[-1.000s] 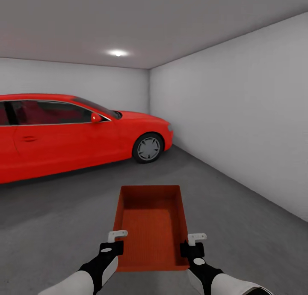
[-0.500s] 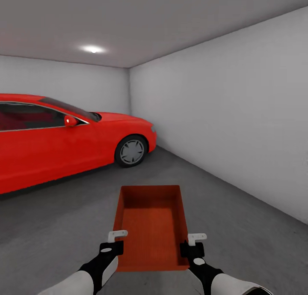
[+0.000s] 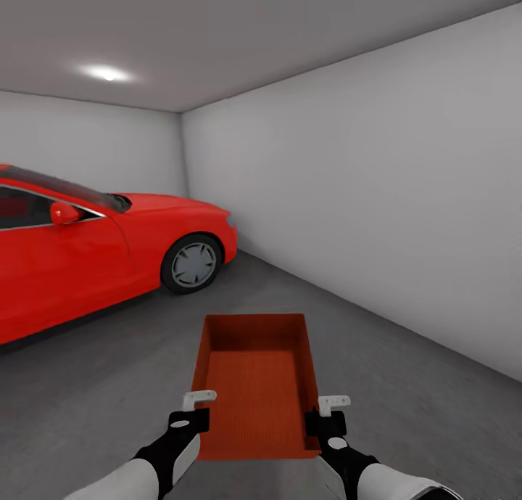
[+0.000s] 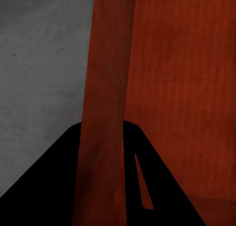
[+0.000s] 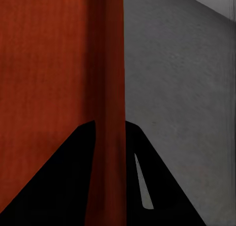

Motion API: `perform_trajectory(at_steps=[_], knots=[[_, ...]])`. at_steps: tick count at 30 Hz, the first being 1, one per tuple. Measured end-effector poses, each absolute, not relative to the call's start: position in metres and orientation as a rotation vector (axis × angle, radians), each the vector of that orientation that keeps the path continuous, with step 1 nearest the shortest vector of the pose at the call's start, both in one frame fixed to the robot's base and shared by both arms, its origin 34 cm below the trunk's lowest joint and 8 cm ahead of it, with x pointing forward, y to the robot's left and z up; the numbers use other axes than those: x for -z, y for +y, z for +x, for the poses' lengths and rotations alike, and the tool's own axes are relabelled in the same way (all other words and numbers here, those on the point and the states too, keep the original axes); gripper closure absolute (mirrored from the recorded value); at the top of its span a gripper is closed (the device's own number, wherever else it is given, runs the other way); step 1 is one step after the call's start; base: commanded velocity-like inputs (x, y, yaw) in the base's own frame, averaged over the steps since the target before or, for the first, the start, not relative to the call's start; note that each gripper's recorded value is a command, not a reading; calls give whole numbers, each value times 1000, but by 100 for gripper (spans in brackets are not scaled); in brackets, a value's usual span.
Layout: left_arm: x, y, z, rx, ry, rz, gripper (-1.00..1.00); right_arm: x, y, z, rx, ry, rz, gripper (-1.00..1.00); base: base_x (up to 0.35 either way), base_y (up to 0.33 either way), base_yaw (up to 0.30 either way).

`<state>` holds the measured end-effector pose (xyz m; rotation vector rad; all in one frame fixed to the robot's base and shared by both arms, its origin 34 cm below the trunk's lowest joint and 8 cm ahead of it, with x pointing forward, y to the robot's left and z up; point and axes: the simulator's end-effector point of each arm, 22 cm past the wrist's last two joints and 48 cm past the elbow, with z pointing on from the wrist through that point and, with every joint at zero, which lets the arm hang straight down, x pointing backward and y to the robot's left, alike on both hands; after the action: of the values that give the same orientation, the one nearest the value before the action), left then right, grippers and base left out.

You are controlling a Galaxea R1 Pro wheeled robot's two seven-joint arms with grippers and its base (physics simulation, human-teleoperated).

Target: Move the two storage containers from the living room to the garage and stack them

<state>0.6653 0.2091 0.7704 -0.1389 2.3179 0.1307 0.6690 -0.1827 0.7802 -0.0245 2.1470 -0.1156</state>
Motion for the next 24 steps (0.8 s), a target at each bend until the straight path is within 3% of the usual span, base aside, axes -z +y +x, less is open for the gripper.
perform_trajectory(at_steps=[10, 24], knots=[[-770, 209, 665, -131, 2318, -140, 100, -780, -183, 669, 116, 2147, -25, 100, 322, 153, -266], [-770, 209, 665, -131, 2317, -140, 100, -780, -183, 669, 115, 2147, -25, 100, 322, 158, -25]])
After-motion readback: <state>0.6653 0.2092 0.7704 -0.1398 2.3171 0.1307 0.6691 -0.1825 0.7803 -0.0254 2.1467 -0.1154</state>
